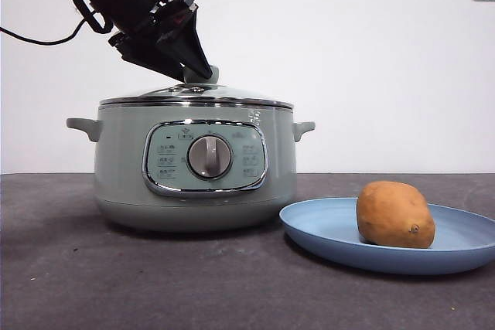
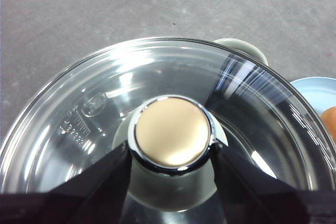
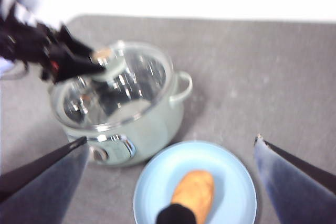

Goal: Take the potato out from the steamer,put the potato on the plate,close the lid

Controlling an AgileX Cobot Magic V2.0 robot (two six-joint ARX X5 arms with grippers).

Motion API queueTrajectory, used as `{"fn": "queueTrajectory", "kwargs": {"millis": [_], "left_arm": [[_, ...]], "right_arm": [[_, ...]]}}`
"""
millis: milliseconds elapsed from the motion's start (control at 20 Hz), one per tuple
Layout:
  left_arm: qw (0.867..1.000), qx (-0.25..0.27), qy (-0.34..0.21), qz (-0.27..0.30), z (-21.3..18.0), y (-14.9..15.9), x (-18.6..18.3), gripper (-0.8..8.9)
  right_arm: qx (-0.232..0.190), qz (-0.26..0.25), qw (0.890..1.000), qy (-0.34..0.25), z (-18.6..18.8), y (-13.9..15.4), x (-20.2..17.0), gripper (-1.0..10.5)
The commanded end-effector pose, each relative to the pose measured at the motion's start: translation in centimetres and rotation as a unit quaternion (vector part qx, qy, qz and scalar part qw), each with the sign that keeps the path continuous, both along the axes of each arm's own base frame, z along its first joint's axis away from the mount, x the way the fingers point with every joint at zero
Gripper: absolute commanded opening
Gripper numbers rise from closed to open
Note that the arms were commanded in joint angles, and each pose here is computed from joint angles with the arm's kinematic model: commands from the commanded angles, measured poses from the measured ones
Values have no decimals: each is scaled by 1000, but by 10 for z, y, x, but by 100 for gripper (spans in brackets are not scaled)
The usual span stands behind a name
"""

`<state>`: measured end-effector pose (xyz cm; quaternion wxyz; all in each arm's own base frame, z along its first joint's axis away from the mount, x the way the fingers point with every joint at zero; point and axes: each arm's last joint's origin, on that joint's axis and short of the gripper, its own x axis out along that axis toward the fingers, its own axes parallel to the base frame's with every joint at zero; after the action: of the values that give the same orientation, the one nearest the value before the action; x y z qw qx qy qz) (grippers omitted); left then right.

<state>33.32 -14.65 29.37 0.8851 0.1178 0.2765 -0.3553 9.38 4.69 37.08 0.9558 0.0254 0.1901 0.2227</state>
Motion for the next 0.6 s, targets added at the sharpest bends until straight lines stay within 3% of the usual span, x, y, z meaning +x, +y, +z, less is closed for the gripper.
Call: {"fn": "queueTrajectory", "kwargs": {"millis": [50,200,300,350,400,450,600], "left_arm": [[1000,-2,-14,-2,2,-1,2,-6],[1000,5,2,1,-1,-1,1,50],[1000,8,8,2,-2,0,0,233],[1000,8,9,2,-2,0,0,391],[1000,7,11,3,-2,0,0,490],[1000,6,11,4,-2,0,0,545],[1000,4,13,7,-1,0,-1,550]], "right_arm": [[4,-1,1000,-1,4,-1,-2,598],[-1,-1,1000,10,2,-1,-3,598],[-7,-1,1000,22,0,-1,-2,598],[-11,0,999,31,-2,-1,-2,598],[-14,1,999,38,-3,0,-1,598],[-17,1,999,43,-4,0,-1,598],[-22,1,998,54,-6,0,0,598]]}}
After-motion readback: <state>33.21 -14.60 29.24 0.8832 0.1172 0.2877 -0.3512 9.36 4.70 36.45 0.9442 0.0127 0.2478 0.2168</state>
